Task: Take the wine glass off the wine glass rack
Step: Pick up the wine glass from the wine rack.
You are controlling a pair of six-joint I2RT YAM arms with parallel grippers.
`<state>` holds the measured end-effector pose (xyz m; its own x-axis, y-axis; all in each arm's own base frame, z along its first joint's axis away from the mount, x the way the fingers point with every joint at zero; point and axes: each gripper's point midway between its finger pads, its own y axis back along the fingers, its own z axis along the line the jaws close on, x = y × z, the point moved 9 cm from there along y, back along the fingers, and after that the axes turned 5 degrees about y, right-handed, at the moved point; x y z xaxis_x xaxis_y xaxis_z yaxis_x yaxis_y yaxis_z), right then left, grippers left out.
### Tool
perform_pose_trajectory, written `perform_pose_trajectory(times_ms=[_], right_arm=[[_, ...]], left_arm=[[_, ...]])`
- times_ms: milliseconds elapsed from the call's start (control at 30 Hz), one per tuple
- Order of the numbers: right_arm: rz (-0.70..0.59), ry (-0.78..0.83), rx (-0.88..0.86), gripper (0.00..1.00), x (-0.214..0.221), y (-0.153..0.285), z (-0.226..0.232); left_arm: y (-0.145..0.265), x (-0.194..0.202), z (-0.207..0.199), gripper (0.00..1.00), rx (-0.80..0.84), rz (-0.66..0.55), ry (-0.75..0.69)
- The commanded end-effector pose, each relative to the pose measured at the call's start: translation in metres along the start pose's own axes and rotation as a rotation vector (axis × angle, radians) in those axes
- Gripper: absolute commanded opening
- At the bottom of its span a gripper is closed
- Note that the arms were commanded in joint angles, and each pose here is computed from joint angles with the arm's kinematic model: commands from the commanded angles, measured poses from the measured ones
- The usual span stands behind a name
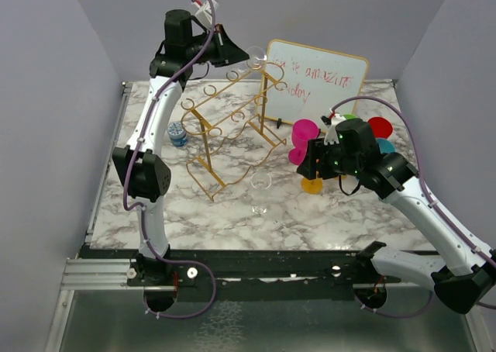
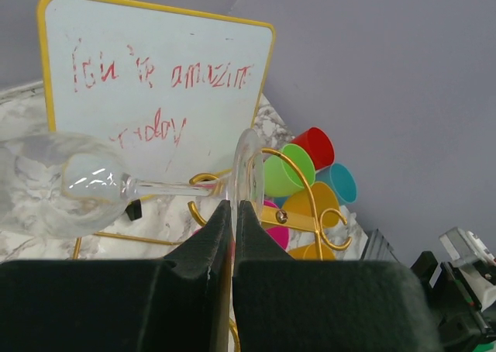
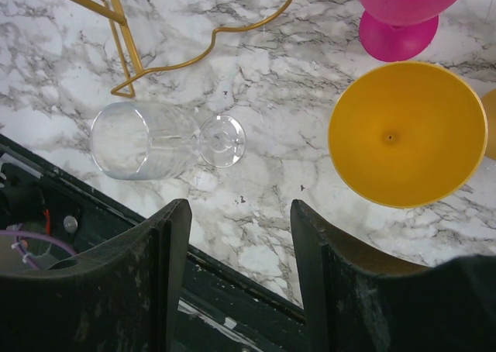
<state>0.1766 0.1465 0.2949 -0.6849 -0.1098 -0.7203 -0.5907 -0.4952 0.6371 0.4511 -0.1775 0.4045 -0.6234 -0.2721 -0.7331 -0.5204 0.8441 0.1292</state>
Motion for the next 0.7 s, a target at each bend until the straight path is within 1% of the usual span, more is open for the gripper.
perform_pose_trajectory(times_ms=[0,67,233,400,667], right_arm=[[-0.005,0.0,0.002,0.6,-0.003,0.003,0.002],[-0.006,-0.002,0.002,0.6,-0.002,0.003,0.002],[-0.004,-0.01,-0.01,0.6,-0.001,0.002,0.003],[-0.007,-0.014,-0.01,0.6,-0.001,0.002,0.003],[-0.004,-0.015,-0.009,0.6,0.001,0.003,0.002]], left_arm=[[0.009,-0.012,-0.005,0.0,0.048,-0.063,-0.042],[0.012,-0.017,-0.009,0.0,0.081,-0.087,-0.037],[0.02,-0.026,-0.019,0.0,0.223,-0.149,-0.012],[0.025,-0.028,-0.024,0.0,0.242,-0.148,-0.002],[0.033,-0.027,-0.021,0.0,0.215,-0.151,-0.004]])
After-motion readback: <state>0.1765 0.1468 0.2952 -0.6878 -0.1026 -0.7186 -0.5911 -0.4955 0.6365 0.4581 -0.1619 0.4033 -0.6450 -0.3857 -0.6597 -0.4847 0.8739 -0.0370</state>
